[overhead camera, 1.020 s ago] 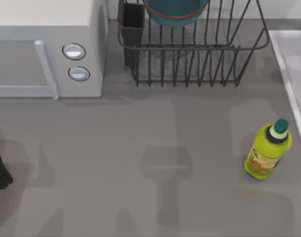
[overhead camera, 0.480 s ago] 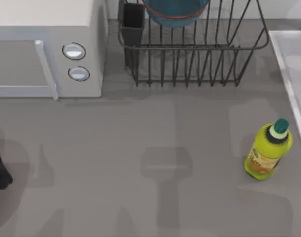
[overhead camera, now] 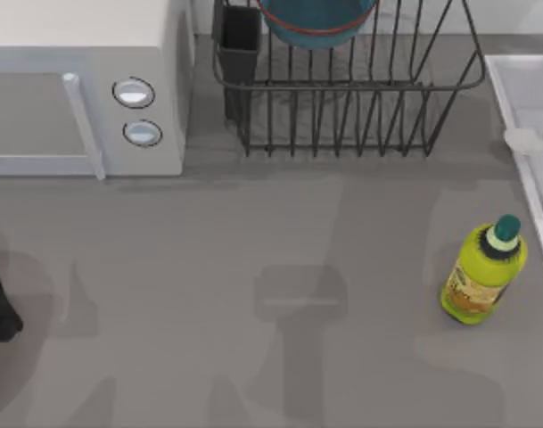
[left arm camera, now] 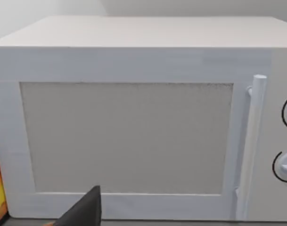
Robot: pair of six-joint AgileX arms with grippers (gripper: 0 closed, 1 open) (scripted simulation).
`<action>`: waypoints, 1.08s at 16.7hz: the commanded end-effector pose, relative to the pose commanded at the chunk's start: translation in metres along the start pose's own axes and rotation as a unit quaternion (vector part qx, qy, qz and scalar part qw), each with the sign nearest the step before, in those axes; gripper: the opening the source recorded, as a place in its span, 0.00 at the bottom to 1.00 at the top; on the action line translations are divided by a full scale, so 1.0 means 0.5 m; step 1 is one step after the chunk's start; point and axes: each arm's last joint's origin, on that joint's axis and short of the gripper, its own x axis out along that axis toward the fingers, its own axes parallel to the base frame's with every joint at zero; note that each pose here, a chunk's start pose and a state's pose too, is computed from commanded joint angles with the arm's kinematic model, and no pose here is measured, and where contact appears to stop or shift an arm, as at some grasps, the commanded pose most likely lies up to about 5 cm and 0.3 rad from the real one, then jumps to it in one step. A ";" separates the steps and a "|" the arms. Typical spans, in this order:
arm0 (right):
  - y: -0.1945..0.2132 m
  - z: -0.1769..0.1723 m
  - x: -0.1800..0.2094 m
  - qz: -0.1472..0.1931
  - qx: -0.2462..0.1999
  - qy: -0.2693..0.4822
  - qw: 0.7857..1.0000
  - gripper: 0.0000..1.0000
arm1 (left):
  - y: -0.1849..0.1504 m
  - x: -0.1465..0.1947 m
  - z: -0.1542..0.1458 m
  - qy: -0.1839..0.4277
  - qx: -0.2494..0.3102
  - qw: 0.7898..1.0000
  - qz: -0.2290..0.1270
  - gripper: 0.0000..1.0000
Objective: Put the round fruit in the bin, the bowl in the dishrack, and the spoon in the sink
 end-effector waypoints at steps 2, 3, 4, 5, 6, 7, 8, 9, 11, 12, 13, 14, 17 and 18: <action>0.001 0.000 0.006 -0.006 0.000 0.001 1.000 0.00 | 0.000 0.000 0.000 0.000 0.000 1.000 0.000 1.00; 0.001 0.000 0.006 -0.006 -0.001 0.001 1.000 0.00 | 0.000 0.000 0.000 0.000 0.000 1.000 0.000 1.00; 0.001 0.000 0.006 -0.006 -0.001 0.001 1.000 0.00 | 0.000 0.000 0.000 0.000 0.000 1.000 0.000 1.00; 0.001 0.000 0.006 -0.006 -0.001 0.001 1.000 0.00 | 0.000 0.000 0.000 0.000 0.000 1.000 0.000 1.00; 0.001 0.000 0.006 -0.006 -0.001 0.001 1.000 0.00 | 0.000 0.000 0.000 0.000 0.000 1.000 0.000 1.00; 0.001 0.000 0.006 -0.006 -0.001 0.001 1.000 0.08 | 0.000 0.000 0.000 0.000 0.000 1.000 0.000 1.00; 0.001 0.000 0.006 -0.006 -0.001 0.001 1.000 0.15 | 0.000 0.000 0.000 0.000 0.000 1.000 0.000 1.00; 0.001 0.000 0.006 -0.006 -0.001 0.001 1.000 0.23 | 0.000 0.000 0.000 0.000 0.000 1.000 0.000 1.00; 0.001 0.000 0.006 -0.006 -0.001 0.001 1.000 0.38 | 0.000 0.000 0.000 0.000 0.000 1.000 0.000 1.00; 0.001 0.000 0.006 -0.006 -0.001 0.001 1.000 0.45 | 0.000 0.000 0.000 0.000 0.000 1.000 0.000 1.00; 0.001 0.000 0.006 -0.006 -0.001 0.001 1.000 0.53 | 0.000 0.000 0.000 0.000 0.000 1.000 0.000 1.00; 0.001 0.000 0.006 -0.006 -0.001 0.001 1.000 0.60 | 0.000 0.000 0.000 0.000 0.000 1.000 0.000 1.00; 0.001 0.000 0.006 -0.006 -0.001 0.001 1.000 0.83 | 0.000 0.000 0.000 0.000 0.000 1.000 0.000 1.00; 0.001 0.000 0.006 -0.006 -0.001 0.001 1.000 0.90 | 0.000 0.000 0.000 0.000 0.000 1.000 0.000 1.00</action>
